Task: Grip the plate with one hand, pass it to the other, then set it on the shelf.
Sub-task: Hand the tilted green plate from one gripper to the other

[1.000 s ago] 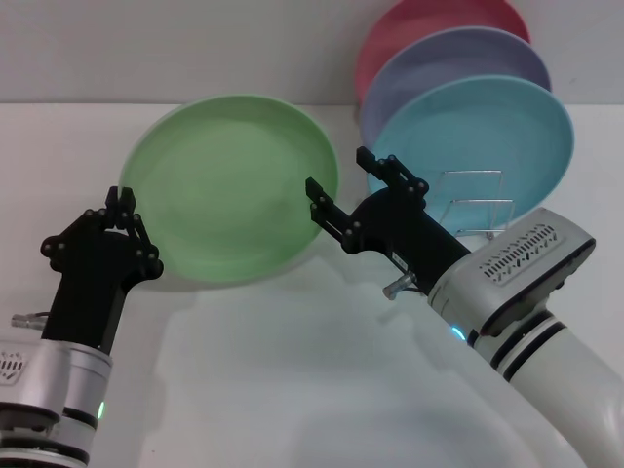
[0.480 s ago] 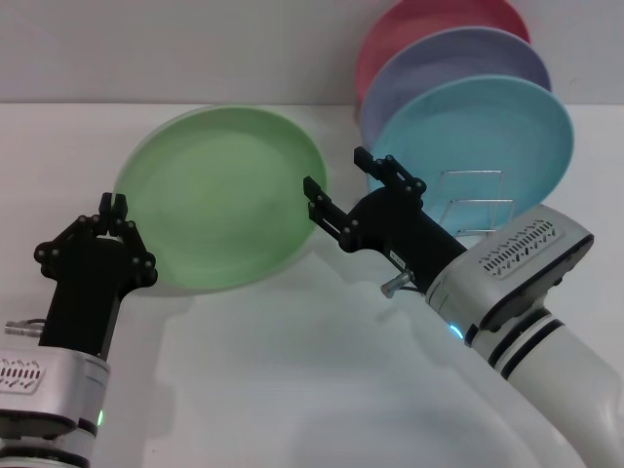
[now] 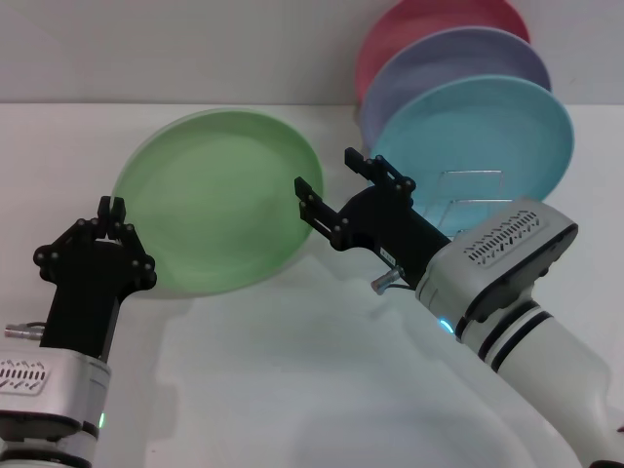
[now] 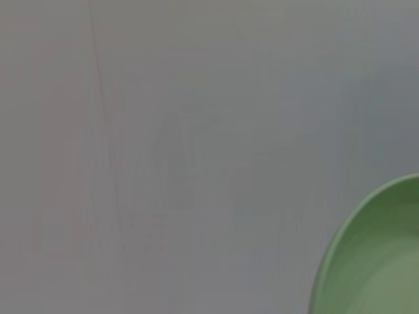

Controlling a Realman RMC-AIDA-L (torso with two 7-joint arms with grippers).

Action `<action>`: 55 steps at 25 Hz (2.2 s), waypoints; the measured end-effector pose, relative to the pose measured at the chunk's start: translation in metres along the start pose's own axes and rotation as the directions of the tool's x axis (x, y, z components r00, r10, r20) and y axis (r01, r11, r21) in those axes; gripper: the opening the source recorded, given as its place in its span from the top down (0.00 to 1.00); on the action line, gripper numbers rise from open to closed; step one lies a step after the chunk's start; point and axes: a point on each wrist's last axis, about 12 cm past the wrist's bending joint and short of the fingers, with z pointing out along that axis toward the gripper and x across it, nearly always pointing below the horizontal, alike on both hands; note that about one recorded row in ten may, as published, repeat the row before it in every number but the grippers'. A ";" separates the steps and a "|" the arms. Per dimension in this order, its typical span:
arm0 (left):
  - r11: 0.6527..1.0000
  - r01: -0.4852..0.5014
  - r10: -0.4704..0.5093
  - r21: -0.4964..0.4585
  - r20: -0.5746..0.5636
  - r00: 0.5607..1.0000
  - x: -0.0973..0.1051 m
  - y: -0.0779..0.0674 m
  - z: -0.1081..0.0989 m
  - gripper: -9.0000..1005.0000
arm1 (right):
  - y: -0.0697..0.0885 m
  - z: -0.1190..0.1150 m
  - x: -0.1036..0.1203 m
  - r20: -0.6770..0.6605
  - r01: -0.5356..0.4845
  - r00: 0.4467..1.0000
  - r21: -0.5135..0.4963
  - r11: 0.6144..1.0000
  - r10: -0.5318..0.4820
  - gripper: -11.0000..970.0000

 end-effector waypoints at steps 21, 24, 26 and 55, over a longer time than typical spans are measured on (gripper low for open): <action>1.000 -0.009 0.007 0.027 0.048 0.999 -0.005 -0.005 -0.003 0.96 | 0.000 -0.001 0.002 -0.011 0.017 1.000 -0.016 1.000 -0.018 0.37; 0.999 -0.014 0.012 0.036 0.053 0.998 -0.005 -0.005 -0.003 0.96 | -0.001 -0.001 0.002 -0.010 0.019 1.000 -0.013 1.000 -0.019 0.38; 0.999 -0.019 0.016 0.042 0.058 0.998 -0.006 -0.006 -0.003 0.96 | -0.001 -0.001 0.001 -0.007 0.023 1.000 -0.011 1.000 -0.023 0.39; 0.999 -0.028 0.026 0.033 0.054 0.998 -0.004 -0.003 0.001 0.96 | -0.003 -0.002 0.001 -0.001 0.018 1.000 0.003 1.000 -0.018 0.69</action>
